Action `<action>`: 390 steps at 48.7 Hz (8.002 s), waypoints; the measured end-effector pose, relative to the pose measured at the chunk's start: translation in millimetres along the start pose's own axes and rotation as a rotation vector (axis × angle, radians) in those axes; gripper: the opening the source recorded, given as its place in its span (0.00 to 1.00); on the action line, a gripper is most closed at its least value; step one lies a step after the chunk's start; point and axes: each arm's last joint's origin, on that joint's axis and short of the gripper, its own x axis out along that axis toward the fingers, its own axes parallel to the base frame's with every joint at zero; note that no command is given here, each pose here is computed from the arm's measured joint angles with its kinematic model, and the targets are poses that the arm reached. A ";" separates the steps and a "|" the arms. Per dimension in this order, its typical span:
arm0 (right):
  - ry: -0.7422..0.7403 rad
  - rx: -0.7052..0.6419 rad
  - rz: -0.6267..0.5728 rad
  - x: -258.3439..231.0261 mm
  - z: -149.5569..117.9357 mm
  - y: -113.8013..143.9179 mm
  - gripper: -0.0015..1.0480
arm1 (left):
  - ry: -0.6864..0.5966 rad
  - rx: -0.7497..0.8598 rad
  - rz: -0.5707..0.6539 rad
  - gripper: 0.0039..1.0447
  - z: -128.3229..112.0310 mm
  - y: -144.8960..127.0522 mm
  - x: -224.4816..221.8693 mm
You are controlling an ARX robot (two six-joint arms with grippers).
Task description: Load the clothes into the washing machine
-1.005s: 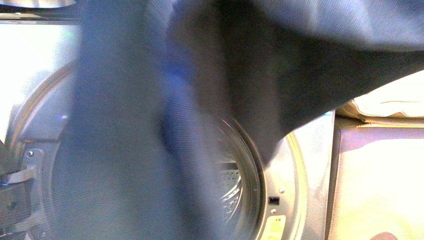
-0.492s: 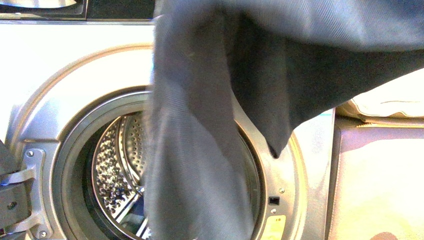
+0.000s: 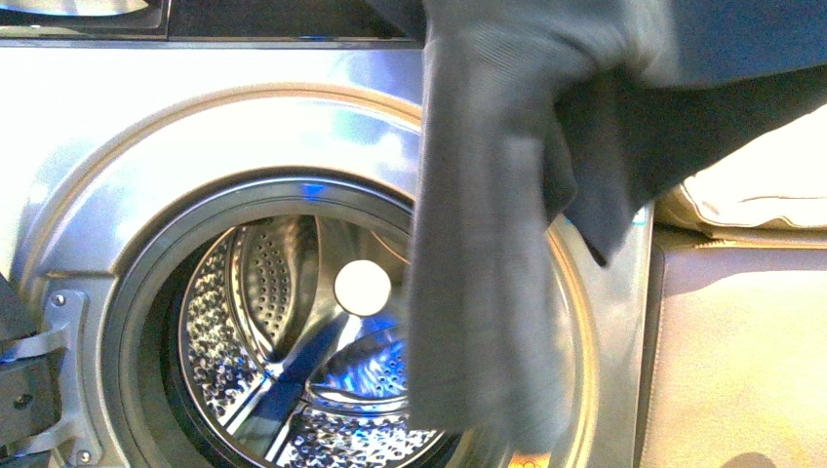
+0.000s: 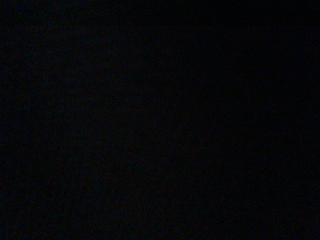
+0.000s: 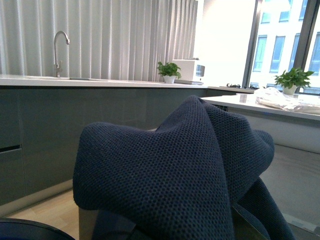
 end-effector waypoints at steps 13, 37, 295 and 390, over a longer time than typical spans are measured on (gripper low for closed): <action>0.000 -0.001 0.001 0.0 0.0 0.1 0.06 | -0.018 -0.020 0.041 0.55 -1.2 8.8 -12.9; -0.002 0.000 0.005 0.0 0.2 0.3 0.91 | -0.008 0.003 0.136 0.08 6.3 54.8 -74.6; -0.020 0.001 0.003 -3.0 5.3 -0.4 0.93 | 0.364 0.076 0.349 0.94 -88.6 79.1 -241.1; 0.377 0.002 -0.635 -272.8 -253.7 -19.6 0.02 | 0.461 0.214 0.670 0.03 -124.3 53.3 -335.5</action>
